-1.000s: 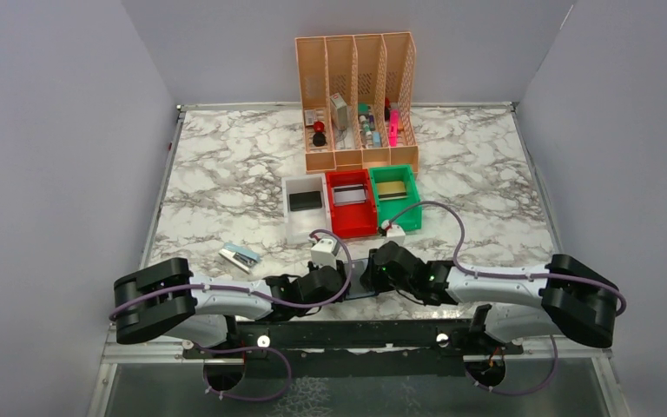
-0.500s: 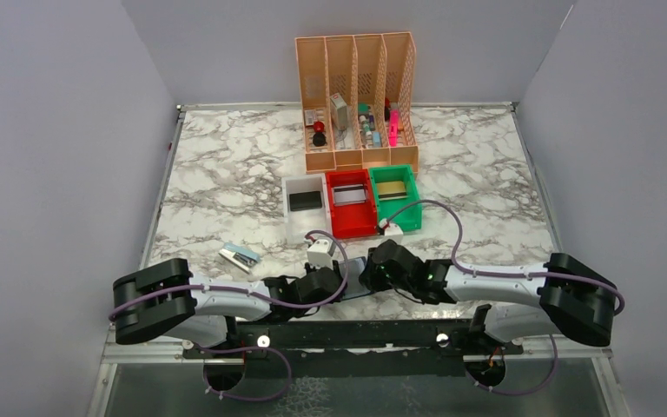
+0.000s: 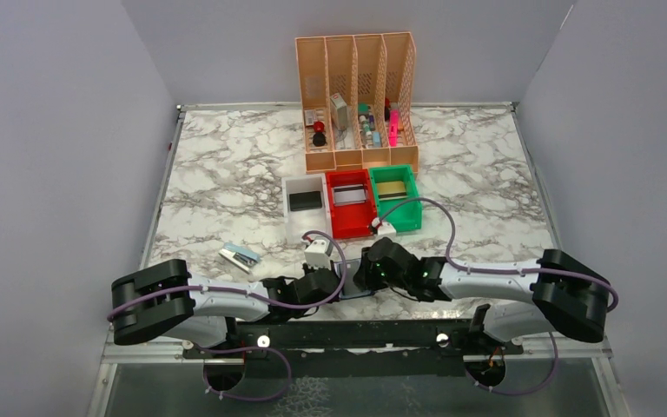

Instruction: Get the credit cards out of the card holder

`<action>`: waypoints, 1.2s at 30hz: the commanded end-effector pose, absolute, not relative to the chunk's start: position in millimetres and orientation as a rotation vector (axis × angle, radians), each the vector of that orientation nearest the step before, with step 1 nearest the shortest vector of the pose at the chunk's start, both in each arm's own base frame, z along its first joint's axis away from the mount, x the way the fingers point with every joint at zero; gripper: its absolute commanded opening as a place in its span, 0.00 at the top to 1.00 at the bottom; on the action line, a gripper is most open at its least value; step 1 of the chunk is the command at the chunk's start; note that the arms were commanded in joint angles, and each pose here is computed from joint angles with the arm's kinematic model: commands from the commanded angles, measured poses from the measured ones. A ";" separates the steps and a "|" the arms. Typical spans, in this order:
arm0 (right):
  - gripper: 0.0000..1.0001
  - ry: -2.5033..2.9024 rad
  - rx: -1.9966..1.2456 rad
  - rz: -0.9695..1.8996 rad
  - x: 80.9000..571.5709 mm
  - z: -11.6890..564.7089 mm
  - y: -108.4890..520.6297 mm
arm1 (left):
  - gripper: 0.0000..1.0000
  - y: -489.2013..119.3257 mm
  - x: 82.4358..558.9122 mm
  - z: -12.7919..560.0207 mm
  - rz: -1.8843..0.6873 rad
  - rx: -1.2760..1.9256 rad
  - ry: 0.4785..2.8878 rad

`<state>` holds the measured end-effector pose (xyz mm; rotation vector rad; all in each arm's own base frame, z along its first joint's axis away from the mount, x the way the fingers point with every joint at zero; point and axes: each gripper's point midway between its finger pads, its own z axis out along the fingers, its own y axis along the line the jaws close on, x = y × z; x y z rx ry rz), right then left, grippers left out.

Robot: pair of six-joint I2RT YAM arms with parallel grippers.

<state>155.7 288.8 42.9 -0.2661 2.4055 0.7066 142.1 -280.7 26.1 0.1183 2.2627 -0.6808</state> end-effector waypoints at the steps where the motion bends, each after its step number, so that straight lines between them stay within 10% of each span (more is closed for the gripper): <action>1: 0.75 2.414 -0.276 0.660 164.0 36.9 295.5 | 0.95 -258.7 139.1 6.2 -0.571 0.148 2.299; 36: 0.67 2.466 -0.155 0.524 164.4 17.3 268.6 | 0.75 -238.0 139.1 -8.8 -0.415 0.154 2.350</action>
